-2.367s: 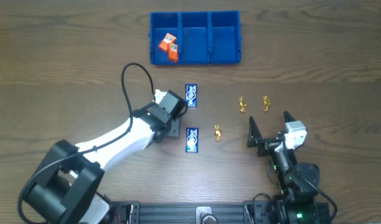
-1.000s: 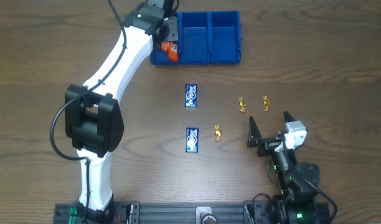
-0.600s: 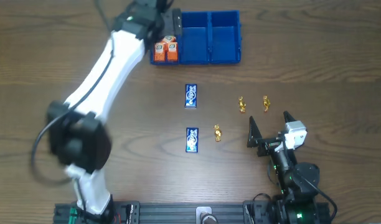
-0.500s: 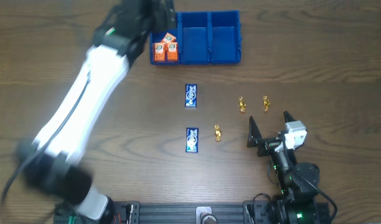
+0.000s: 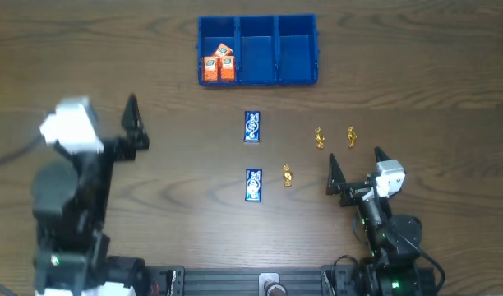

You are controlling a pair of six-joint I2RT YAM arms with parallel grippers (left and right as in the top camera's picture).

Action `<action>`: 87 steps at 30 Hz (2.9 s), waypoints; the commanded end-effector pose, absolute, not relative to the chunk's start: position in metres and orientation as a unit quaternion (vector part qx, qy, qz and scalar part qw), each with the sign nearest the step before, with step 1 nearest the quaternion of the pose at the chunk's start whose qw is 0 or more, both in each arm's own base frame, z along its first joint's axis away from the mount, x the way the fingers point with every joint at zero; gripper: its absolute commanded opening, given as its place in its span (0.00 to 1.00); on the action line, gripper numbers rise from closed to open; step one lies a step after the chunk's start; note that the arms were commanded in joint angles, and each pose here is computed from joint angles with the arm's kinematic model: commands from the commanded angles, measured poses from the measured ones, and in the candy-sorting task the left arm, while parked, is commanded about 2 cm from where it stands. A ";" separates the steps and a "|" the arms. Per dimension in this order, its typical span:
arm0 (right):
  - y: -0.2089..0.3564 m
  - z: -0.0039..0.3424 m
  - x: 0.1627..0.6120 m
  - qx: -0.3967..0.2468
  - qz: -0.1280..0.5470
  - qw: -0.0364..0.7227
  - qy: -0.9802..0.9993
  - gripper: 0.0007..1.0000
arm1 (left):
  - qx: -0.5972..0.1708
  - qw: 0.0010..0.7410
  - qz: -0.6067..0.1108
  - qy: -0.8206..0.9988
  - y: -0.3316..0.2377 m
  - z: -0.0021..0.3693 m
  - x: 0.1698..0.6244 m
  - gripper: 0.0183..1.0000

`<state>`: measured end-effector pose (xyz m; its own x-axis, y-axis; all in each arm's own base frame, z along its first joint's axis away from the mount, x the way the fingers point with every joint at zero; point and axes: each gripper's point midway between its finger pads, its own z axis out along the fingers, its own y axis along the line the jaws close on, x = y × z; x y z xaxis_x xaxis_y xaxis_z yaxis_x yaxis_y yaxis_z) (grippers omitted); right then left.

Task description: Sort Candies Into Trays

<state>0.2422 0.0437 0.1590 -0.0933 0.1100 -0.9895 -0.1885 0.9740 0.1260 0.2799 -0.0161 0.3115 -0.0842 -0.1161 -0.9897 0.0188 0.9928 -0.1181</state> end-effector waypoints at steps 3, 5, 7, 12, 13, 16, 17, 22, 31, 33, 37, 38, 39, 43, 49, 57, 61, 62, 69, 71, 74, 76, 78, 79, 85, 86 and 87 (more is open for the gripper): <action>0.043 0.158 0.242 -0.024 0.111 0.672 0.731 1.00 | 0.028 0.710 -0.081 0.699 -0.025 0.247 0.247 1.00; 0.043 0.158 0.242 -0.024 0.111 0.672 0.731 1.00 | 0.033 0.709 -0.086 0.699 -0.027 0.230 0.245 1.00; 0.043 0.158 0.242 -0.024 0.111 0.672 0.731 1.00 | 0.036 0.704 -0.091 0.703 -0.029 0.212 0.244 1.00; 0.043 0.158 0.242 -0.024 0.111 0.672 0.731 1.00 | 0.035 0.691 -0.093 0.717 -0.029 0.168 0.244 1.00; 0.043 0.158 0.242 -0.024 0.111 0.672 0.731 1.00 | 0.035 0.685 -0.093 0.721 -0.029 0.164 0.244 1.00; 0.043 0.158 0.242 -0.024 0.111 0.672 0.731 1.00 | 0.031 0.661 -0.094 0.744 -0.029 0.148 0.242 1.00; 0.043 0.158 0.242 -0.024 0.111 0.672 0.731 1.00 | 0.030 0.655 -0.095 0.749 -0.029 0.144 0.242 1.00; 0.043 0.158 0.242 -0.024 0.111 0.672 0.731 1.00 | 0.028 0.651 -0.094 0.752 -0.029 0.142 0.242 1.00; 0.043 0.158 0.242 -0.024 0.111 0.672 0.731 1.00 | 0.028 0.651 -0.094 0.753 -0.029 0.142 0.242 1.00; 0.043 0.158 0.242 -0.024 0.111 0.672 0.731 1.00 | 0.028 0.651 -0.094 0.753 -0.029 0.142 0.242 1.00; 0.043 0.158 0.242 -0.024 0.111 0.672 0.731 1.00 | 0.028 0.651 -0.094 0.753 -0.029 0.142 0.242 1.00; 0.043 0.158 0.242 -0.024 0.111 0.672 0.731 1.00 | 0.028 0.651 -0.094 0.753 -0.029 0.142 0.242 1.00; 0.043 0.158 0.242 -0.024 0.111 0.672 0.731 1.00 | 0.028 0.651 -0.094 0.753 -0.029 0.142 0.242 1.00; 0.041 0.171 0.243 -0.021 0.108 0.692 0.713 1.00 | 0.028 0.651 -0.094 0.753 -0.029 0.142 0.242 1.00; 0.035 0.197 0.243 -0.009 0.102 0.730 0.676 1.00 | 0.028 0.651 -0.094 0.753 -0.029 0.142 0.242 1.00; 0.047 0.256 0.238 -0.013 0.143 0.699 0.700 1.00 | 0.028 0.651 -0.094 0.753 -0.029 0.142 0.242 1.00; 0.057 0.284 0.249 -0.025 0.156 0.644 0.749 1.00 | 0.028 0.651 -0.094 0.753 -0.029 0.142 0.242 1.00; 0.062 0.291 0.251 -0.033 0.164 0.627 0.760 1.00 | 0.028 0.651 -0.094 0.753 -0.029 0.142 0.242 1.00; 0.115 0.317 0.265 -0.092 0.285 0.464 0.834 1.00 | 0.028 0.651 -0.094 0.753 -0.029 0.142 0.242 1.00; 0.124 0.309 0.268 -0.071 0.303 0.404 0.860 1.00 | 0.028 0.651 -0.094 0.753 -0.029 0.142 0.242 1.00; 0.147 0.286 0.268 -0.081 0.309 0.311 0.895 1.00 | 0.028 0.651 -0.094 0.753 -0.029 0.142 0.242 1.00; 0.169 0.271 0.264 -0.102 0.312 0.253 0.910 1.00 | 0.028 0.651 -0.094 0.753 -0.029 0.142 0.242 1.00; 0.188 0.250 0.261 -0.099 0.299 0.199 0.928 1.00 | 0.028 0.651 -0.094 0.753 -0.029 0.142 0.242 1.00; 0.196 0.237 0.260 -0.094 0.284 0.175 0.938 1.00 | 0.028 0.651 -0.094 0.753 -0.029 0.142 0.242 1.00; 0.231 0.157 0.239 -0.075 0.190 0.039 0.978 1.00 | 0.028 0.651 -0.094 0.753 -0.029 0.142 0.242 1.00; 0.235 0.147 0.236 -0.075 0.175 0.028 0.981 1.00 | 0.028 0.651 -0.094 0.753 -0.029 0.142 0.242 1.00; 0.238 0.136 0.234 -0.071 0.160 0.017 0.984 1.00 | 0.028 0.651 -0.094 0.753 -0.029 0.142 0.242 1.00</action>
<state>0.2348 0.2316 0.1599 -0.9745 -0.1915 -0.1166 -0.2227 0.8861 0.4064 0.2426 -0.0266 0.1577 -0.1063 -0.0891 -0.9903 0.1533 0.9826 -0.1048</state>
